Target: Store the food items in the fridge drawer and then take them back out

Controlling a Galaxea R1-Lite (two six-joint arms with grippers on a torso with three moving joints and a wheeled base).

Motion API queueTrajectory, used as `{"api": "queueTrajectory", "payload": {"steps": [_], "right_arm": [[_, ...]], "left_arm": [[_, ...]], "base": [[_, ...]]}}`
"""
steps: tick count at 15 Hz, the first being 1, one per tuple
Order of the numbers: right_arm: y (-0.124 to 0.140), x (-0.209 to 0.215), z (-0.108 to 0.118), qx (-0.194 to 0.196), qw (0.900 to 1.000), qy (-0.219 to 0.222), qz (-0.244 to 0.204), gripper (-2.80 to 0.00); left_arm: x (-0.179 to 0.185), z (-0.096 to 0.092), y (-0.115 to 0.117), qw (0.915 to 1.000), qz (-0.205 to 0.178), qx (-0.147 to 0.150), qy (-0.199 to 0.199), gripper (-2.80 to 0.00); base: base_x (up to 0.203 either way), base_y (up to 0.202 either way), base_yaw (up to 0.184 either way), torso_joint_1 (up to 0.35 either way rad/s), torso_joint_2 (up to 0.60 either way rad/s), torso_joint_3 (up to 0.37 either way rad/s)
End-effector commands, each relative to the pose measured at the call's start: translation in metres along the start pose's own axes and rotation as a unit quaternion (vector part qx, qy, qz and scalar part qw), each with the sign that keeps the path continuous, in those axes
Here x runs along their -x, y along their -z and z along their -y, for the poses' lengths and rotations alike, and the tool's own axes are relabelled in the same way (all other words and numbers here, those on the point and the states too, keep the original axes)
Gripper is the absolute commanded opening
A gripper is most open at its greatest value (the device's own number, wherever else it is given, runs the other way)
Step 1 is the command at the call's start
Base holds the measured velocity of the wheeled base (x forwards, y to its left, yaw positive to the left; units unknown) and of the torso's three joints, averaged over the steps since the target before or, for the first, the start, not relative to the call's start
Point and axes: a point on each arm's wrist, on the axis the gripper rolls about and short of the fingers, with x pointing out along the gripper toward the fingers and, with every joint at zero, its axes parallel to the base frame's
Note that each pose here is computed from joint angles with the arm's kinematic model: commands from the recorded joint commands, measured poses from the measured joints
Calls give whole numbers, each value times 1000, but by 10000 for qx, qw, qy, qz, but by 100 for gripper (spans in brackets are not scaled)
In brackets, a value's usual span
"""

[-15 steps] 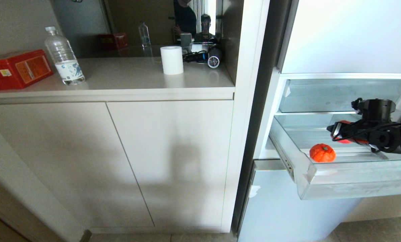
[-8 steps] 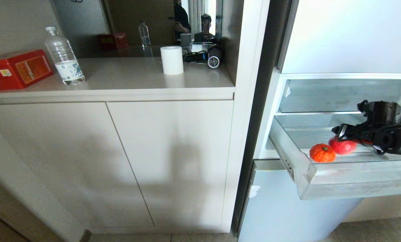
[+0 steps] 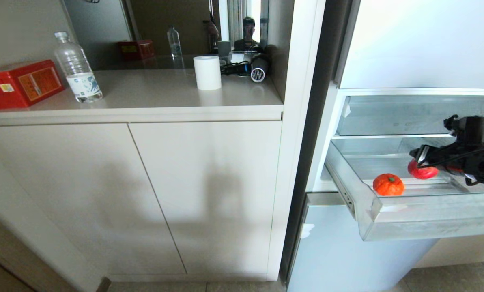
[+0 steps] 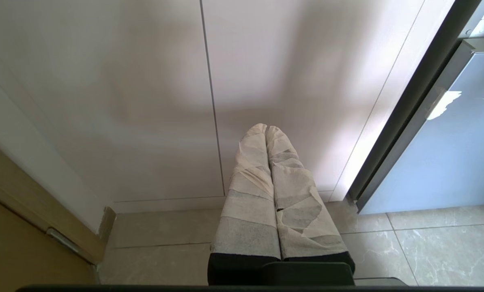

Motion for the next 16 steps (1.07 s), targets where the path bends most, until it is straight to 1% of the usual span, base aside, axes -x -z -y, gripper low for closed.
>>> {"api": "queueTrajectory", "payload": {"steps": [1,4,6,8,9,12,13,14,16], "right_arm": [[-18,38,-3,-41,9996,-100,279,-280],[-20,93,-4,-116,9985,-410,355,-280],[-14,137,1,-135,9972,-617,406,-280],[5,178,9,-139,9968,-693,365,-280],[24,195,15,-132,9974,-679,215,-280],[76,220,30,-113,9980,-582,-229,-280],[90,224,33,-103,9977,-564,-355,-280],[97,223,34,-92,9973,-554,-466,-280],[101,207,33,-42,9959,-517,-745,-280]], "left_arm": [[0,0,0,10000,-3,0,-2,-280],[0,0,0,10000,-3,0,-2,-280],[0,0,0,10000,-3,0,-2,-280],[0,0,0,10000,-3,0,-2,-280],[0,0,0,10000,-3,0,-2,-280],[0,0,0,10000,-3,0,-2,-280],[0,0,0,10000,-3,0,-2,-280],[0,0,0,10000,-3,0,-2,-280],[0,0,0,10000,-3,0,-2,-280]], "base": [[0,0,0,0,0,0],[0,0,0,0,0,0],[0,0,0,0,0,0],[0,0,0,0,0,0],[0,0,0,0,0,0],[0,0,0,0,0,0],[0,0,0,0,0,0],[0,0,0,0,0,0],[0,0,0,0,0,0]]}}
